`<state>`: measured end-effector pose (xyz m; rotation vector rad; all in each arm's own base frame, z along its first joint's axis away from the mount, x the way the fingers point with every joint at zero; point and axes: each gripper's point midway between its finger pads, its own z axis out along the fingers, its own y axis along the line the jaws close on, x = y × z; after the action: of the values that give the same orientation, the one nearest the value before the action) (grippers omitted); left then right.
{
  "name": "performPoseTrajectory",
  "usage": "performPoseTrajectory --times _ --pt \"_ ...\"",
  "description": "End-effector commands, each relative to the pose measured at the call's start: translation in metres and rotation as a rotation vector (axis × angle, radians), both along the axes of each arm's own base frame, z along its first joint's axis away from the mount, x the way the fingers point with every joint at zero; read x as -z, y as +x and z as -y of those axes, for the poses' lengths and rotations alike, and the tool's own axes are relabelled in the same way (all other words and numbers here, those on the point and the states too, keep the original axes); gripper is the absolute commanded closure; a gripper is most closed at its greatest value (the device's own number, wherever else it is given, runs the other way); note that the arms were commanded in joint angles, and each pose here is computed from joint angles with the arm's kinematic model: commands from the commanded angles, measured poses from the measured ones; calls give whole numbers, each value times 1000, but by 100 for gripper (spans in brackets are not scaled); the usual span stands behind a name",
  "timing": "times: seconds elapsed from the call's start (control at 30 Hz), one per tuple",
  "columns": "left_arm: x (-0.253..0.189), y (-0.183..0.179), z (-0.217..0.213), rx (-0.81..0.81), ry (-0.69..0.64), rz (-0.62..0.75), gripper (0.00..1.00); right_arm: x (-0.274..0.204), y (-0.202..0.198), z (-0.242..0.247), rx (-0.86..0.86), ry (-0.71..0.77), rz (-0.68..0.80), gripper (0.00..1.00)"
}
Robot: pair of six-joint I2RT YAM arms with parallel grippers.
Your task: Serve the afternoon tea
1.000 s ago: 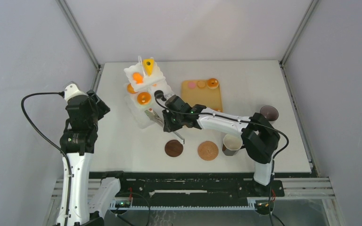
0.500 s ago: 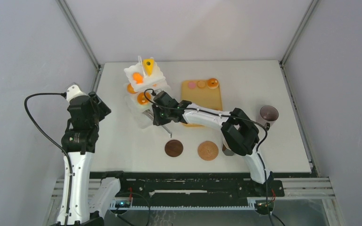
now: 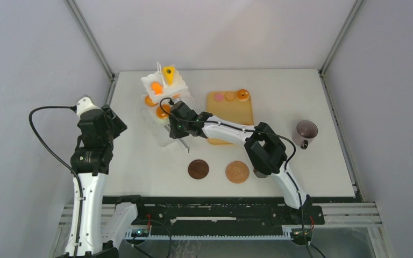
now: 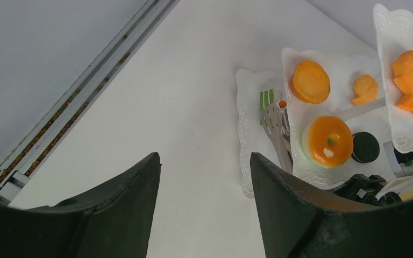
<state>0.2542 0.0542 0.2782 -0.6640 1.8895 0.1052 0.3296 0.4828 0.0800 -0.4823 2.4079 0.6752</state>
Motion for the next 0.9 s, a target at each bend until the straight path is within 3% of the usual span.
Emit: performPoseTrajectory --times 0.0,0.1,0.33,0.87 --pt "0 3 -4 -5 25 4 33 -25 14 -10 31 62 38 78" --pt "0 4 -4 -1 23 3 33 -24 12 -8 31 55 38 63" --pt "-2 5 -3 4 21 9 33 -33 8 -5 27 66 54 52" --pt "1 6 0 20 11 8 33 -58 -34 27 13 103 39 50"
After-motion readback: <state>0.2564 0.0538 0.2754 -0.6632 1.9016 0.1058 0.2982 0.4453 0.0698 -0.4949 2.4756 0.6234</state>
